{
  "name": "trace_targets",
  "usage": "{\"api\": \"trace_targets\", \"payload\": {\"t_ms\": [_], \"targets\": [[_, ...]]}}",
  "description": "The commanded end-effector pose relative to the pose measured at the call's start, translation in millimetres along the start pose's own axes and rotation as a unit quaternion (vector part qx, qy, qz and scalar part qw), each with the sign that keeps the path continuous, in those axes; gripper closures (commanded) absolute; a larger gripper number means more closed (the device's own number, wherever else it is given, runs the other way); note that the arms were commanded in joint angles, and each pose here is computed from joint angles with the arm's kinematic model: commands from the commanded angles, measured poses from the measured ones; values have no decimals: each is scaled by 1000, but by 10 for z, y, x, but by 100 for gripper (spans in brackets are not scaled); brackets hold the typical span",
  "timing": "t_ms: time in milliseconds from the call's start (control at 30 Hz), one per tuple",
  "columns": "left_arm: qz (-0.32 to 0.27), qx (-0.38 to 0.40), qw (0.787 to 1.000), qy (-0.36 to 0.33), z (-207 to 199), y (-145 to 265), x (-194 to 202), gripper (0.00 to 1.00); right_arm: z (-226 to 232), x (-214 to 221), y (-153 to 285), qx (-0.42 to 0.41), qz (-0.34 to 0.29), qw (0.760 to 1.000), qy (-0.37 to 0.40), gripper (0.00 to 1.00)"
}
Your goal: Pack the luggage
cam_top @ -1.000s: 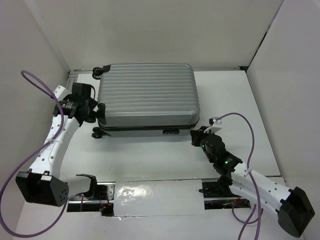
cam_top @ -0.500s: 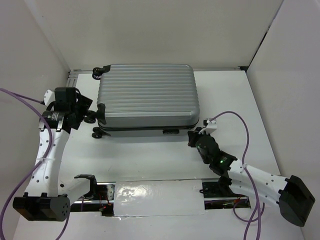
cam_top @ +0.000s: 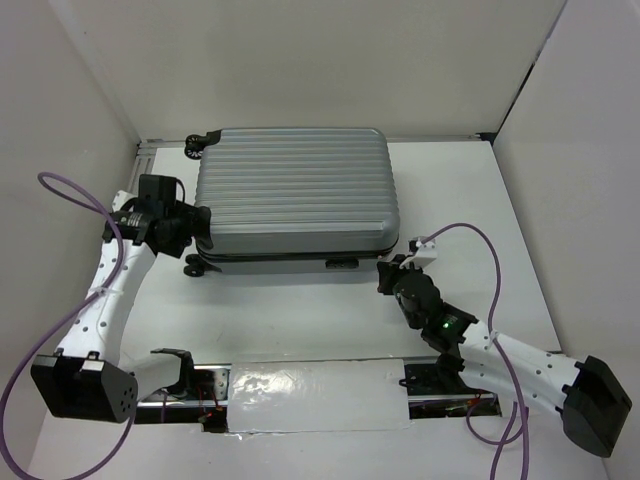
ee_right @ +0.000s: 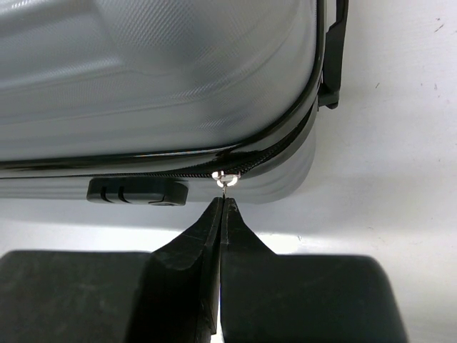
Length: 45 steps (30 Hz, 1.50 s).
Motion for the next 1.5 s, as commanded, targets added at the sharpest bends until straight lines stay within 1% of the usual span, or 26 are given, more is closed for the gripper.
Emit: {"api": "trace_targets", "payload": {"t_ms": [0,67,100,133,167,200,267,333,367,433,533,600,700,733,800,833,867,900,933,1000,1233,1300,1333,1400,1433,1467], "targets": [[-14,-1,999,35,-84,-75,-4,36,27,-27,26,-4,-8,1000,-7,100],[-9,-12,999,31,-92,-146,16,52,23,-14,34,-1,-6,1000,-4,100],[-14,-14,999,31,-88,-150,9,63,11,-24,41,4,-10,1000,-4,100],[-12,-18,999,30,-91,-175,16,74,11,-25,41,4,-10,1000,-4,100],[-16,-20,999,29,-88,-179,9,92,5,-30,39,8,-14,1000,-4,100],[-13,-28,999,27,-76,-203,22,100,-8,-38,47,13,-17,1000,-3,100],[-27,-34,999,26,-66,-214,1,100,-54,-18,50,34,-17,999,-5,100],[-52,-49,997,19,-22,-251,-25,100,-89,-83,40,68,-46,997,-10,100],[-57,-63,996,20,22,-275,-15,100,-171,-135,23,110,-76,991,-15,100],[-77,-74,994,7,62,-312,-33,100,-220,-227,-36,159,-103,982,-20,100],[-109,-88,990,-22,84,-354,-138,100,-314,-357,-184,220,-121,968,-19,100],[-117,-116,986,-29,140,-458,-204,100,-390,-416,-291,232,-128,964,-20,100],[-121,-131,983,-43,133,-541,-286,100,-458,-512,-387,226,-126,965,-39,100],[-117,-142,982,-50,131,-602,-307,100,-526,-613,-439,231,-145,961,-53,100],[-115,-143,980,-74,117,-666,-307,100,-559,-700,-496,198,-146,969,-35,100],[-121,-133,980,-80,75,-707,-324,100,-626,-799,-544,193,-171,965,-47,100],[-119,-134,979,-101,66,-753,-326,100,-597,-850,-588,149,-166,974,-41,100],[-125,-130,979,-98,52,-748,-379,100,-597,-918,-629,120,-171,977,-31,100],[-125,-131,978,-106,45,-780,-379,100,-636,-926,-712,110,-164,980,-26,100],[-134,-117,976,-129,25,-832,-392,100,-632,-1186,-838,72,-187,980,-4,100],[-169,-92,966,-175,27,-954,-567,100,-644,-1672,-1300,49,-241,965,90,100],[-171,-82,962,-194,38,-996,-585,100,-696,-1705,-1480,57,-234,964,113,100],[-176,-86,961,-193,53,-1013,-584,100,-650,-1824,-1565,52,-248,960,117,100],[-174,-84,962,-195,82,-1042,-602,100,-820,-1840,-1767,62,-245,960,119,100],[-175,-80,961,-198,90,-1049,-640,100,-759,-2000,-1872,55,-263,956,118,100],[-179,-77,961,-199,113,-1082,-661,100,-890,-1920,-2029,68,-246,960,112,100]]}}
Point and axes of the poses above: each gripper's point midway between its finger pads, its own y axis back along the fingers, its own z axis along the line the jaws close on, x = y × z, the point moved 10 cm from there along y, back along the fingers, and after that the axes turned 7 degrees about -y, right-handed, at the moved point
